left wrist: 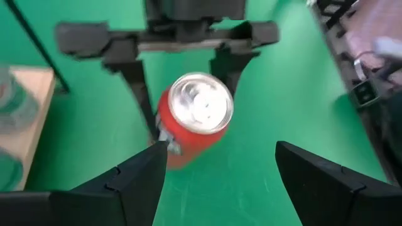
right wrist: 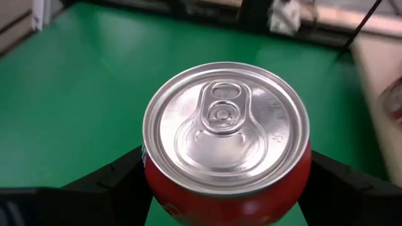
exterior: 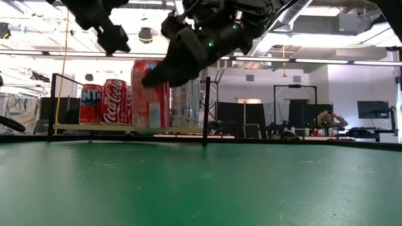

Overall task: Place canned beverage on shelf
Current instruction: Put the red soda can on the shelf aligned with the other red soda cans

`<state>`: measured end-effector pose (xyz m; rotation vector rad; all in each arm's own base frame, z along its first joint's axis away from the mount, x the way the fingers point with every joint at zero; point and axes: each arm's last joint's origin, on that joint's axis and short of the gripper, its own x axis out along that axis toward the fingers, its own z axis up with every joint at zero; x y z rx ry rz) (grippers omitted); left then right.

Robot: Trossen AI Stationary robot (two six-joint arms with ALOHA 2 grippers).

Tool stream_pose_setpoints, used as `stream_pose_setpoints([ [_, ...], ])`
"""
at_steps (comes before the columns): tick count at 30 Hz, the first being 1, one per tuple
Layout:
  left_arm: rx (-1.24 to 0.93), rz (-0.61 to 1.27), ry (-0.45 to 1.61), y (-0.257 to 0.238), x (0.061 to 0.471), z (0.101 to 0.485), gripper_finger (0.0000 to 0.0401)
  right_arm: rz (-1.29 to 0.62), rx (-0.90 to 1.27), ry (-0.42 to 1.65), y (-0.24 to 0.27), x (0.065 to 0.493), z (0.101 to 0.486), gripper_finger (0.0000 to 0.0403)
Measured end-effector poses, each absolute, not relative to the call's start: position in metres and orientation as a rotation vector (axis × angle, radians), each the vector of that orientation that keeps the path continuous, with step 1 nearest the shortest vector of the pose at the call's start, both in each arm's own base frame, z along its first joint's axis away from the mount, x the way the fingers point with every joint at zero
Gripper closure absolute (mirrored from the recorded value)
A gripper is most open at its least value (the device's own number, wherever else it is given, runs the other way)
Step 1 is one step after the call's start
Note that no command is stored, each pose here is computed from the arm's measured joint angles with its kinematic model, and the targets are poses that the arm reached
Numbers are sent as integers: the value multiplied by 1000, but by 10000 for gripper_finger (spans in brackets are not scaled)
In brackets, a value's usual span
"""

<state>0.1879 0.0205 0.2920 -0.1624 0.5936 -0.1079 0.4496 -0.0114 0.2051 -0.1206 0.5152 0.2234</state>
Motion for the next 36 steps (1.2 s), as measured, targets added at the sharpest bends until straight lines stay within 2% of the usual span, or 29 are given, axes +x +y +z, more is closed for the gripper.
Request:
stream_pose_setpoints([
  [8,-167,-4,637,4,189,282,123,223,-116,556,-3,452,191,48],
  [27,-17,-63,601,-1,191,284,123,189,-69,529,-6,452,200,10],
  [33,-46,41,611,2,190,284,123,191,-90,555,-8,431,237,10],
  [36,-7,3,643,2,191,280,123,191,-93,601,-9,407,265,15],
])
